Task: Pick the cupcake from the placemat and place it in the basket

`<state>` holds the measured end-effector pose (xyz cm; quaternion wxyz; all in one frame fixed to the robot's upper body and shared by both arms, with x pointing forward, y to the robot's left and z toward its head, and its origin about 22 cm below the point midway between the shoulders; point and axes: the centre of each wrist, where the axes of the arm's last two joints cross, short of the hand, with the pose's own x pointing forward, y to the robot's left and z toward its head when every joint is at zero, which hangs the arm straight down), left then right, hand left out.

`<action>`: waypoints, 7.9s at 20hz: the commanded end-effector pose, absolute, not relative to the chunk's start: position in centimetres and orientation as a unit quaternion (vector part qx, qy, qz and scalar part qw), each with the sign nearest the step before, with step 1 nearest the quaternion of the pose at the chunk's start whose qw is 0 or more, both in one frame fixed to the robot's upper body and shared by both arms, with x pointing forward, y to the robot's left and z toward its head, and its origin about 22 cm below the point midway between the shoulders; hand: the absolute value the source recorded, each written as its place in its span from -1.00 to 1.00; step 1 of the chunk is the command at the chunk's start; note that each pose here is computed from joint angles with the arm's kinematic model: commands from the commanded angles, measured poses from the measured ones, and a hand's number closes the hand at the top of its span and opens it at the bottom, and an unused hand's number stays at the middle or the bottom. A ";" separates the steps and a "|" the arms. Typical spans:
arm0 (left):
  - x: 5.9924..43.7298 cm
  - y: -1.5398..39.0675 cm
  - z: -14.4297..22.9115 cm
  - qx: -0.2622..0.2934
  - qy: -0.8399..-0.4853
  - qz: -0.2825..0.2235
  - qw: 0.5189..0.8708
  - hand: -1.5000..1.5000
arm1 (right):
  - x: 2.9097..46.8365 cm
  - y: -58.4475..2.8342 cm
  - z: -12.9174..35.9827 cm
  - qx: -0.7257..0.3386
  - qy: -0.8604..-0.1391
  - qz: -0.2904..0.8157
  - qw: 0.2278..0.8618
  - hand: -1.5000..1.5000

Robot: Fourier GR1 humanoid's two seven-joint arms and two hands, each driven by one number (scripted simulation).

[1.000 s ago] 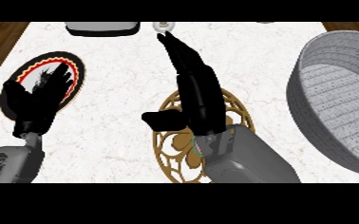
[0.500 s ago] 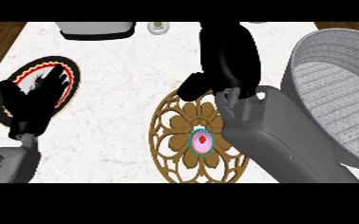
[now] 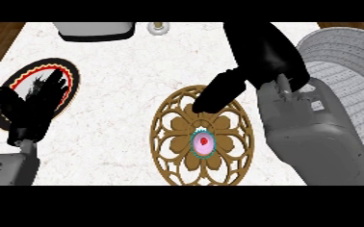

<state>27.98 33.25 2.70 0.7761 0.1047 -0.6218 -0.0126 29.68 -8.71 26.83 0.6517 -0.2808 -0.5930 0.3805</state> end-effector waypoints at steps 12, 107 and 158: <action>27.8 33.5 3.3 0.109 -0.635 -0.025 0.765 0.00 | 20.0 -13.4 25.3 -0.282 -0.572 0.341 0.691 -1.00; 28.4 33.5 4.2 0.100 -0.632 -0.018 0.769 0.00 | 2.3 -12.3 9.8 -0.155 -0.753 0.290 0.570 1.00; 28.9 31.7 4.1 0.085 -0.634 -0.035 0.768 0.00 | 19.5 -28.9 17.3 -0.515 -0.663 0.009 0.543 1.00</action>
